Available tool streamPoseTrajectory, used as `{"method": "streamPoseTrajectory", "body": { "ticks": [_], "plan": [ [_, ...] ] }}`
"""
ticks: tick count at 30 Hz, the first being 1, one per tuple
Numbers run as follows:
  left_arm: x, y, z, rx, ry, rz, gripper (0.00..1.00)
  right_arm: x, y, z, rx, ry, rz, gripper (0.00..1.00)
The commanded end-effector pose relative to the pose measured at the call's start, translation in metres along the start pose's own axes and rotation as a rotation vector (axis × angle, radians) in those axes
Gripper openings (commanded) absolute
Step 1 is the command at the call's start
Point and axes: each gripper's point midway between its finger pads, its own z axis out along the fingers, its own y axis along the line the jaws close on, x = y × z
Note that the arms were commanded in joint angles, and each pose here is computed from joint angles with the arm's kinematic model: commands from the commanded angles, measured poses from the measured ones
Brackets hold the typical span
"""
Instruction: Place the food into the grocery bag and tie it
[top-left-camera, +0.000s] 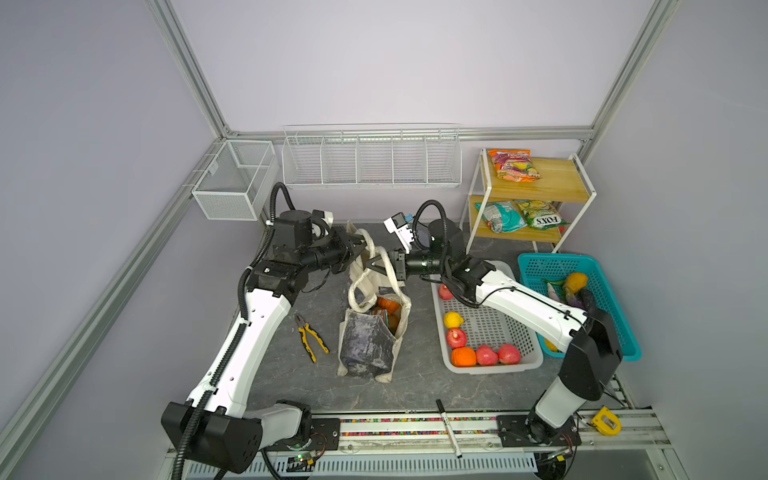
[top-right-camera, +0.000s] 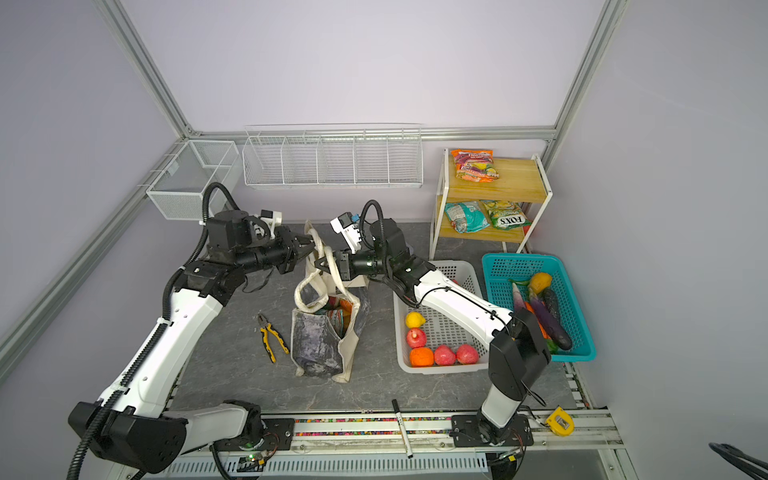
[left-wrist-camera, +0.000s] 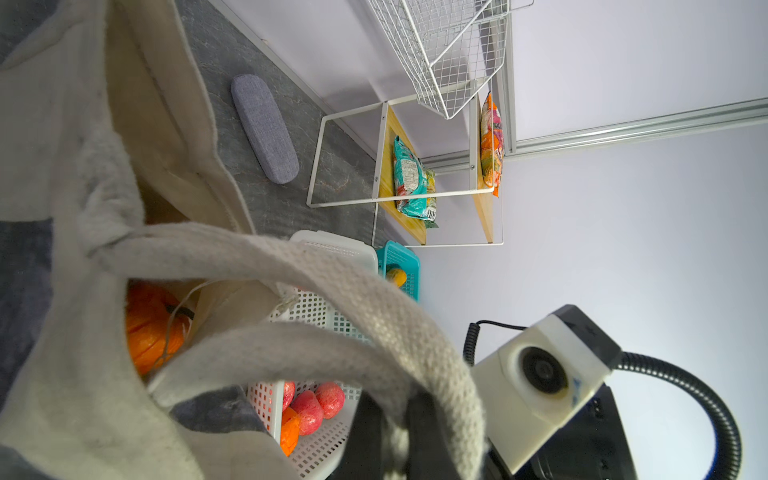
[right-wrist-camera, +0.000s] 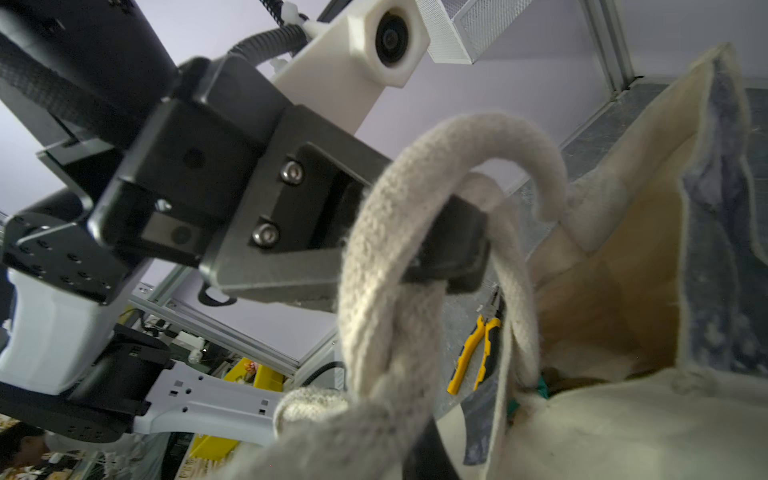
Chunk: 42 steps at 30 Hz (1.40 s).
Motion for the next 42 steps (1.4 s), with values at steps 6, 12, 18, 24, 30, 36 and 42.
{"method": "streamPoseTrajectory", "body": {
  "ticks": [6, 12, 18, 24, 30, 36, 42],
  "plan": [
    [-0.004, -0.007, -0.03, 0.011, -0.045, 0.031, 0.0, 0.012, -0.057, -0.042, 0.281, 0.072, -0.068, 0.07],
    [-0.011, -0.002, -0.038, -0.001, -0.077, 0.028, 0.0, 0.006, -0.069, -0.063, 0.372, 0.05, -0.103, 0.07],
    [-0.019, 0.004, -0.041, -0.014, -0.104, 0.026, 0.0, -0.006, -0.078, -0.081, 0.449, -0.042, -0.098, 0.07],
    [-0.027, 0.018, -0.045, -0.053, -0.149, 0.002, 0.0, -0.017, -0.097, -0.104, 0.613, -0.155, -0.069, 0.07],
    [-0.037, 0.031, -0.052, -0.118, -0.208, -0.008, 0.0, -0.024, -0.109, -0.119, 0.717, -0.225, -0.029, 0.07],
    [-0.052, 0.045, -0.065, -0.203, -0.302, -0.007, 0.0, -0.025, -0.111, -0.133, 0.777, -0.238, -0.031, 0.07],
    [-0.071, 0.064, -0.088, -0.289, -0.437, -0.041, 0.0, -0.02, -0.11, -0.149, 0.833, -0.219, -0.05, 0.07]
  ]
}}
